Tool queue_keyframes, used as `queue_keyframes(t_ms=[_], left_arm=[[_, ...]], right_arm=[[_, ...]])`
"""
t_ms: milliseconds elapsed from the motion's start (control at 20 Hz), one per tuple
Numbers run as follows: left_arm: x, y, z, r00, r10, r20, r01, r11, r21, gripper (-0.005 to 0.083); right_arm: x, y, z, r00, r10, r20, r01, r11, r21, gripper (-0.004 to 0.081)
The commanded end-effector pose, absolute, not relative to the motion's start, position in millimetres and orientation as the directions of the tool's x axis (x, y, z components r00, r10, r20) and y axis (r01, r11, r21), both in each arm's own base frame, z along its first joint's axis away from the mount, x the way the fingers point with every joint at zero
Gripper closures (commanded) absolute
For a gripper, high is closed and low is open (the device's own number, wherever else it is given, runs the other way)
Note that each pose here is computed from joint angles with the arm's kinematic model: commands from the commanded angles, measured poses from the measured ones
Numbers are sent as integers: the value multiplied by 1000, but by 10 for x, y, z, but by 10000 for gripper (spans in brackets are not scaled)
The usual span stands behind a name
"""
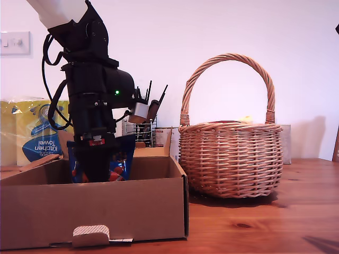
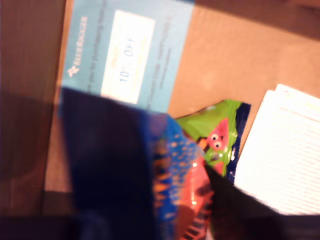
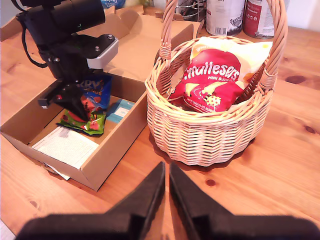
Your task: Move the bags of Easter eggs from the cardboard box on the left into the woven basket on the right side.
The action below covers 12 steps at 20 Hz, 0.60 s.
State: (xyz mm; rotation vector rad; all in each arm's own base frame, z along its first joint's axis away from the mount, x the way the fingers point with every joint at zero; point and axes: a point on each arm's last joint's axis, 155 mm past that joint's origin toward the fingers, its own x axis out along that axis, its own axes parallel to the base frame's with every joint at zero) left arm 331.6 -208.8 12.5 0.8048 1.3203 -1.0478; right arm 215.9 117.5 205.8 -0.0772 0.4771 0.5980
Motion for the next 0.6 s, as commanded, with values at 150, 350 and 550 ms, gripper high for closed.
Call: queue_keyframes(t_ms=[150,350,550], left_arm=[[3126,-1995,158,-107,-108,-988,924,357,-139,634],[3286,-2090,688,37,-189,-981,933,358,-33,634],[3399,-2534,1382,187,-438,-879,907,420,-17,633]], right_arm=[[2156,1196,2135,726,534,-434,-568,821,59,783],[2155,1198,2135,725,535,-434,-569,820,60,783],[2155,1199,2136,725,535,-434,-569,820,60,783]])
